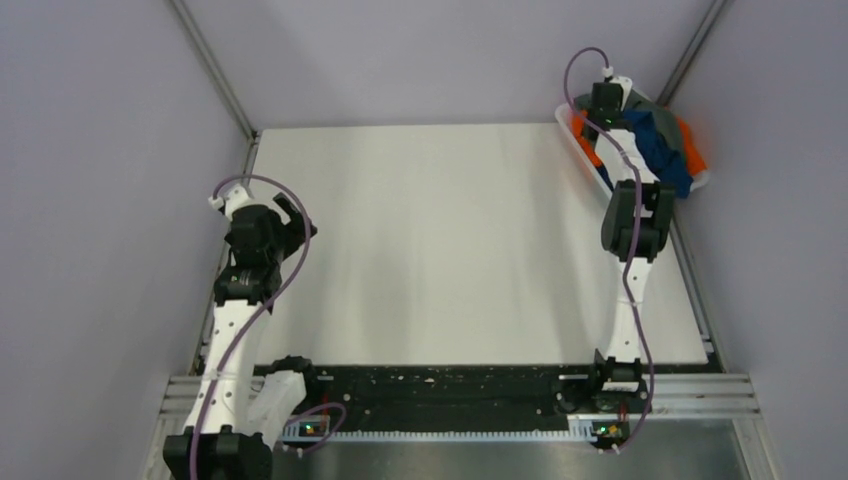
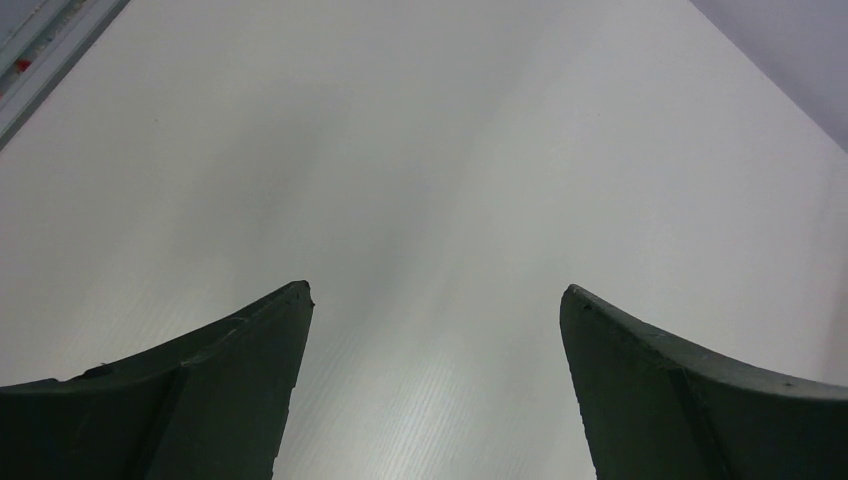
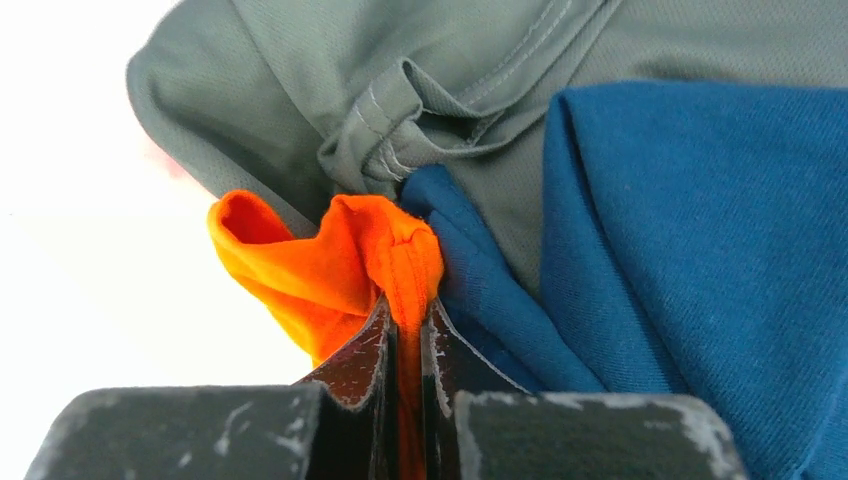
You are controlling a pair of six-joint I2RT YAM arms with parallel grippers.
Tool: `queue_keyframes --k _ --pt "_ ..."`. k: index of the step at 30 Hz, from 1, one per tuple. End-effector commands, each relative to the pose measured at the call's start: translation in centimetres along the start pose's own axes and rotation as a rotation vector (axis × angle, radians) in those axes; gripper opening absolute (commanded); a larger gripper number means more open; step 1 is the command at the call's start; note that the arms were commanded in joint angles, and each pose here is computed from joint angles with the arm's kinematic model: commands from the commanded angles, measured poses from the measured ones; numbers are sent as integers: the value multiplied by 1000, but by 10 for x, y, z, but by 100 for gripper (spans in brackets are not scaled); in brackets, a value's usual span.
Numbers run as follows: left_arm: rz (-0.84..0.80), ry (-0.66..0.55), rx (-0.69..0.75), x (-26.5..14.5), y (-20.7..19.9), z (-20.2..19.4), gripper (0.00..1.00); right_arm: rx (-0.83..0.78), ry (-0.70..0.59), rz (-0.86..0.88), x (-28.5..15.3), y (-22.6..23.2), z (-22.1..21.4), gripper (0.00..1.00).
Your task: Fold and stack the t-shirts
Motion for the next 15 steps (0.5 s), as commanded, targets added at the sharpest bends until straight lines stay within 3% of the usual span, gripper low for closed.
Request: queue_keyframes --k 1,7,15 --pt "-72 -23 6 -6 -16 12 99 76 -215 55 -62 -18 104 0" --pt "-86 -44 -16 -20 -15 14 99 137 -436 293 -198 -15 197 0" --pt "-158 -56 -41 -44 -22 17 99 137 -702 586 -367 5 255 0"
Point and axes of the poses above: each gripper's point midway between its finger pads, its own x axis out along the fingers, its own y axis along the line the jaws close on, z = x × y, the point moved 2 cm from there along -x, back along the fingers, and after that the axes turned 8 degrees about -x, right-handed, at the moved point
